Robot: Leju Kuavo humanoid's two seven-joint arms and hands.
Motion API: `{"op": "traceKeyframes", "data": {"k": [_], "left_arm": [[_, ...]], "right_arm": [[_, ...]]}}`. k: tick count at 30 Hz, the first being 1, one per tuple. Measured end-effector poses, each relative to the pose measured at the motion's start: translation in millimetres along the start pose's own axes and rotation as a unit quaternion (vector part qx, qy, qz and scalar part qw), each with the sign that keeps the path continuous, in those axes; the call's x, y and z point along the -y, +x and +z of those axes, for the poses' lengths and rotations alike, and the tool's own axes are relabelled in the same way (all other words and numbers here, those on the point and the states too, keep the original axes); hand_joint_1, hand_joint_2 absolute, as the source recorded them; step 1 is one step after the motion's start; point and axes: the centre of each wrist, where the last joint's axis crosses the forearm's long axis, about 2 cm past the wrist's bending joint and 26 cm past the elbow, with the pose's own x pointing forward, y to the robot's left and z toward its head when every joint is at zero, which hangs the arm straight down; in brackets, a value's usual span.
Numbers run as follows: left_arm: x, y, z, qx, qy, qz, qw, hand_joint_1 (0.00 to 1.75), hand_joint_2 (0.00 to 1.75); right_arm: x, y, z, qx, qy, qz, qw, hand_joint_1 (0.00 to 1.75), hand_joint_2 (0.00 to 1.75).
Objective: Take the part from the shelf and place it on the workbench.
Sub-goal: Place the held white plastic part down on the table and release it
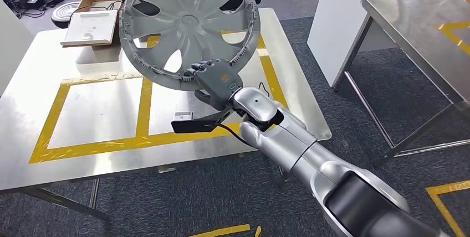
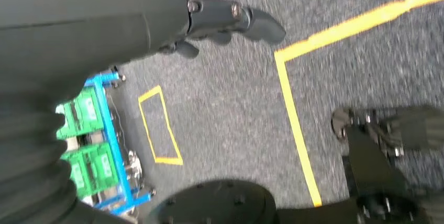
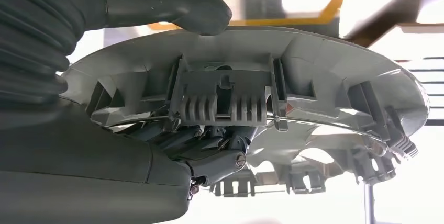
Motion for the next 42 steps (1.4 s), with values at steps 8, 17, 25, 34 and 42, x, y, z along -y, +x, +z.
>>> {"op": "traceKeyframes", "data": {"k": [8,17,25,34,42], "left_arm": [[1,3,0,0.003,-0.006,-0.001,1.0,0.0,1.75],[2,9,0,0.009,-0.01,-0.001,1.0,0.0,1.75],[4,10,0,0.01,-0.013,0.009,1.0,0.0,1.75],[4,9,0,0.008,-0.014,0.013,1.0,0.0,1.75],[5,9,0,0.008,-0.015,0.008,1.0,0.0,1.75]], "right_arm": [[8,-42,-8,-0.073,0.084,-0.014,0.994,1.75,1.75],[0,-59,-1,-0.114,0.134,-0.012,0.984,1.75,1.75],[-1,-65,1,-0.134,0.157,-0.02,0.978,1.75,1.75],[-7,-48,-5,-0.072,0.169,-0.051,0.982,1.75,1.75],[-31,-29,0,-0.044,0.21,-0.09,0.973,1.75,1.75]]}}
